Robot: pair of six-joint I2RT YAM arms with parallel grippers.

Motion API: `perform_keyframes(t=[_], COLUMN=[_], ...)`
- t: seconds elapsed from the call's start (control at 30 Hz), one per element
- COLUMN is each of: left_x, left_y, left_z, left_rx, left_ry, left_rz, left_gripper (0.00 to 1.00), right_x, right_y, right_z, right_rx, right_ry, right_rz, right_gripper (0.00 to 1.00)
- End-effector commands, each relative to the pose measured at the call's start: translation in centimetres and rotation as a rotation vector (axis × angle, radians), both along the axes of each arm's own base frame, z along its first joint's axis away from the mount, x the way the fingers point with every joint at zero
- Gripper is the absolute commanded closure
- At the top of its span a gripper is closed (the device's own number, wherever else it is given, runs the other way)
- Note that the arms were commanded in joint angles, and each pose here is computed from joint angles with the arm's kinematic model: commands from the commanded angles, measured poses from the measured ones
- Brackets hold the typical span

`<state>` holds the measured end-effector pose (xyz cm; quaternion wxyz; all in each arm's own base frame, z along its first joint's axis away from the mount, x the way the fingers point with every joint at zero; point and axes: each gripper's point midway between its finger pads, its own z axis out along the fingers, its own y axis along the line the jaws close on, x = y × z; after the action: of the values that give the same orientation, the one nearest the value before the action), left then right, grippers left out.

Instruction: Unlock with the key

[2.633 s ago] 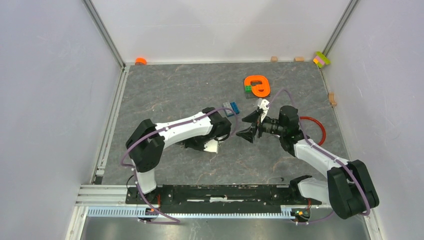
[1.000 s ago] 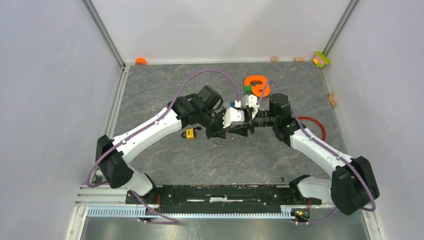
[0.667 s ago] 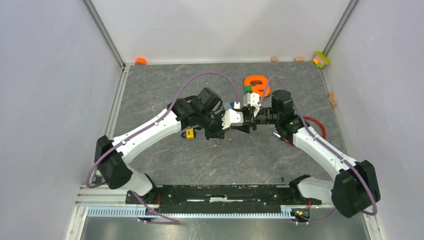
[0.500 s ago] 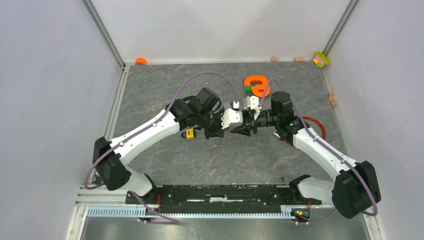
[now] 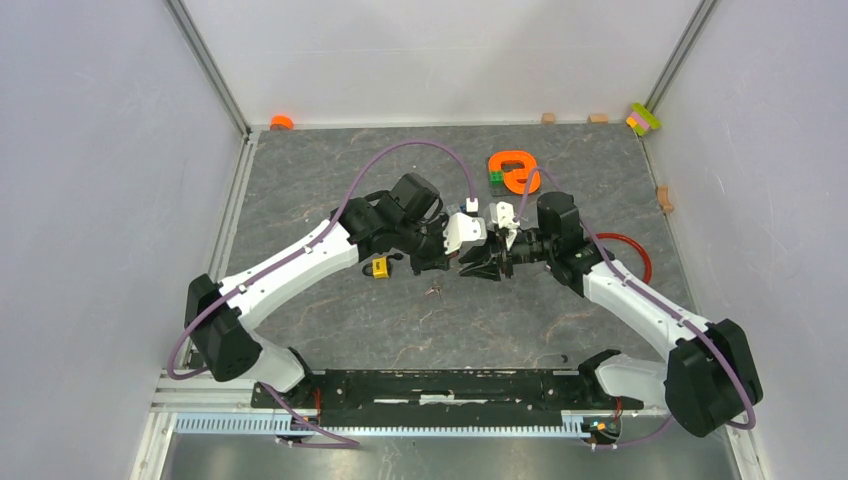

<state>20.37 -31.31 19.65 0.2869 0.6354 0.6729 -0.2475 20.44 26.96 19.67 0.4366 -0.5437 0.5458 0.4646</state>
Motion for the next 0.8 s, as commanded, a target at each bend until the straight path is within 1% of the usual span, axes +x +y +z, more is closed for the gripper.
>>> perform_keyframes(t=[0.0,0.3,0.43,0.67,0.77], left_x=[0.3,0.27,0.23,0.14,0.15], left_y=[-0.56,-0.62,-0.68,-0.73,-0.76], left_z=[1.69,1.73,1.8,1.8,1.9], left_rx=[-0.055,-0.06,-0.062,-0.064,-0.066], left_ry=[-0.029,-0.025,-0.024,-0.02,-0.021], left_rz=[0.023,0.021,0.019,0.018,0.018], left_gripper=[0.98,0.98,0.98,0.98,0.98], right_x=[-0.3,0.07,0.22,0.54,0.62], right_y=[0.46,0.74,0.83,1.06,1.11], right_z=[0.41,0.64,0.35,0.22,-0.03], right_rx=[0.029,0.034,0.027,0.016,0.008], right_ry=[-0.001,0.009,0.013,0.015,0.017], right_rz=[0.022,0.014,0.005,-0.012,-0.019], right_gripper=[0.66,0.74,0.74,0.82,0.83])
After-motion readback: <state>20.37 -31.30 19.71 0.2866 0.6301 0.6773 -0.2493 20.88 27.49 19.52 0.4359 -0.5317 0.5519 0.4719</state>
